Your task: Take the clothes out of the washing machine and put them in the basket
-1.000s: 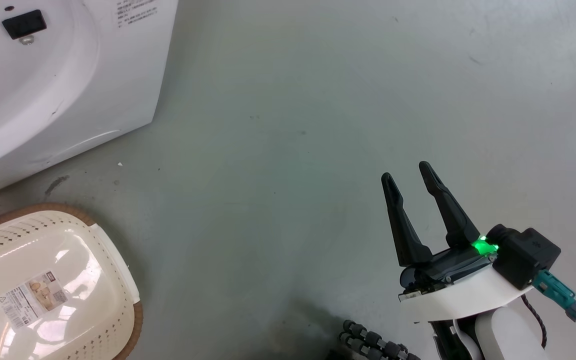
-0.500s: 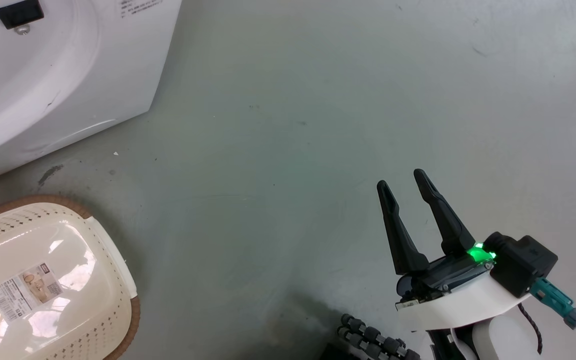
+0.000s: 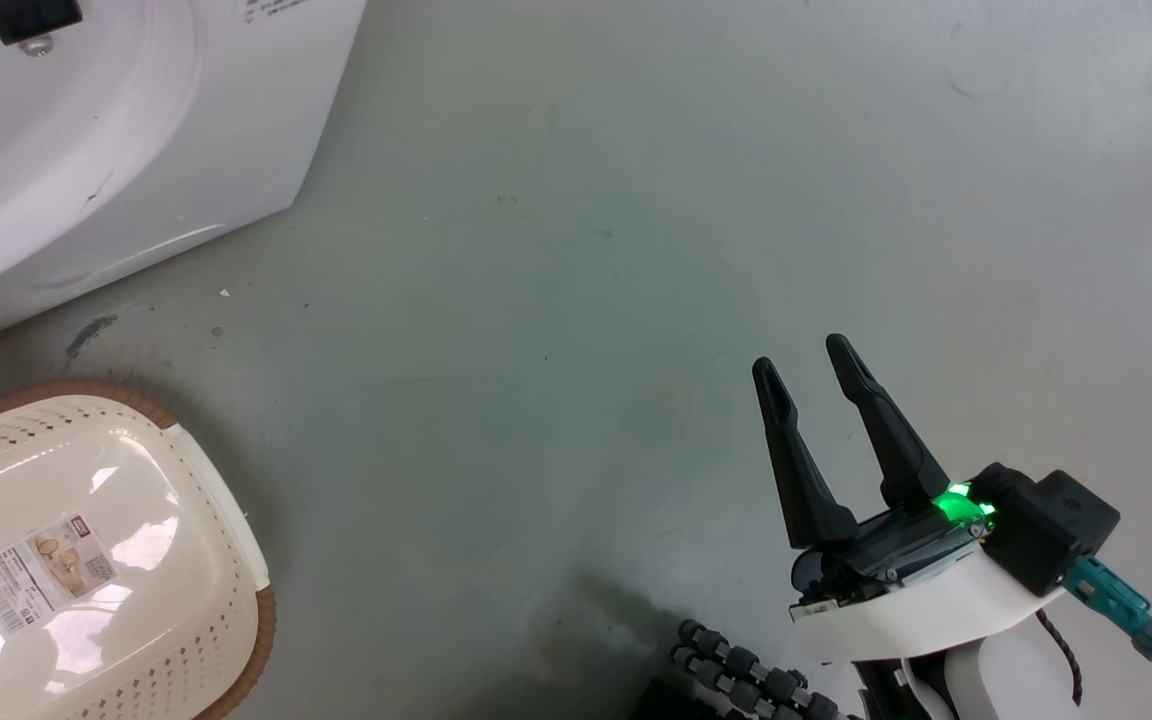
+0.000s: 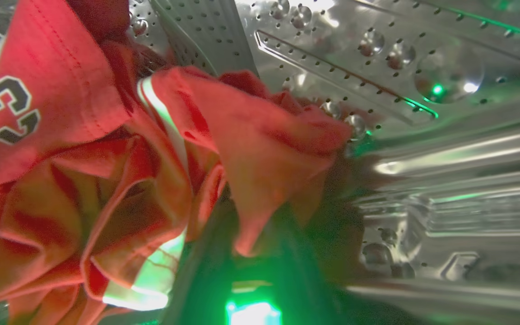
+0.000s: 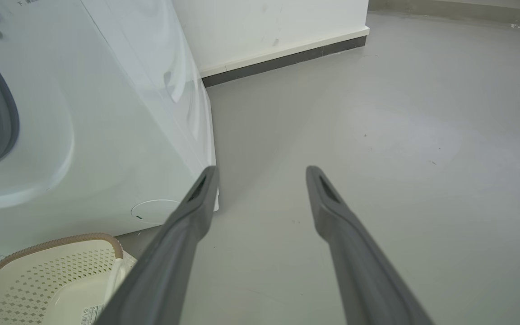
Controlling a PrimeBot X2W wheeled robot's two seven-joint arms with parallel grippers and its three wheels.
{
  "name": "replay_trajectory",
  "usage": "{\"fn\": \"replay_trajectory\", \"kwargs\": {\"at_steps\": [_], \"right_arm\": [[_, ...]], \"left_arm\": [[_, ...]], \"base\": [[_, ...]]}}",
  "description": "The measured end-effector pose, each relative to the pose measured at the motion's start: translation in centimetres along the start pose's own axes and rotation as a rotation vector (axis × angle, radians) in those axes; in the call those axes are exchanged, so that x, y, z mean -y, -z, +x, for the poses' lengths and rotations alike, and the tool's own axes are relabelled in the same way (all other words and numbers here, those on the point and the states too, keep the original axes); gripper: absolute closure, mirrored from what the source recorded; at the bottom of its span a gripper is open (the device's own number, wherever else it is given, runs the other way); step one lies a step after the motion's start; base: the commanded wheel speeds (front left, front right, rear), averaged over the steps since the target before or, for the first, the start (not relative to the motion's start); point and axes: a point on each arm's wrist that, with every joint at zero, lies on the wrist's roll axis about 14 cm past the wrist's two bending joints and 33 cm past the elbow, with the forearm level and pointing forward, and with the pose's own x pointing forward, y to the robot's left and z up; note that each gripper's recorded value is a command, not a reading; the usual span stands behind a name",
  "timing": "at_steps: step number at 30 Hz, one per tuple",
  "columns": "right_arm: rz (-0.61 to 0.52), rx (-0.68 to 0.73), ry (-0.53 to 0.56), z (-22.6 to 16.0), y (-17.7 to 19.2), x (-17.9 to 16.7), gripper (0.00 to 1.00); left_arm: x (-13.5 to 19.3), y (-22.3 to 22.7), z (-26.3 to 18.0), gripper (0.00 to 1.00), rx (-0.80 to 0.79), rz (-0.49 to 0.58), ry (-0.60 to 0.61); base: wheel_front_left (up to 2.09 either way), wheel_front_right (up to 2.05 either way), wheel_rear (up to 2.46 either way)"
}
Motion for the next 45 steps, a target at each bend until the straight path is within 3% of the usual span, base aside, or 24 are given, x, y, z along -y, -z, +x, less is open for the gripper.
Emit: {"fn": "replay_trajectory", "kwargs": {"at_steps": [11,19,23,29,45], "right_arm": [[0.007,0.022,-0.011,0.1,-0.7,-0.2,0.0],[0.011,0.069,-0.034,0.0,-2.3,-0.7,0.0],[0.005,0.103,-0.034,-0.5,-3.4,-0.5,0.0],[-0.006,0.155,-0.045,-1.1,-4.9,-0.5,0.0],[0.001,0.276,-0.116,-3.3,-8.0,-2.2,0.0]], "left_arm": [[-3.4,-3.5,-0.9,1.0,0.278,-0.044,-0.121],[-4.3,-5.7,-3.6,1.0,0.512,-0.096,-0.133],[-3.2,-6.3,-5.6,1.0,0.626,-0.149,-0.104],[-2.7,-5.5,-9.2,1.0,0.744,-0.154,-0.107],[-2.1,-1.7,-20.2,1.0,0.882,-0.222,-0.134]], "base": [[0.0,0.0,0.0],[0.0,0.0,0.0],[0.0,0.0,0.0],[0.0,0.0,0.0],[0.0,0.0,0.0]]}}
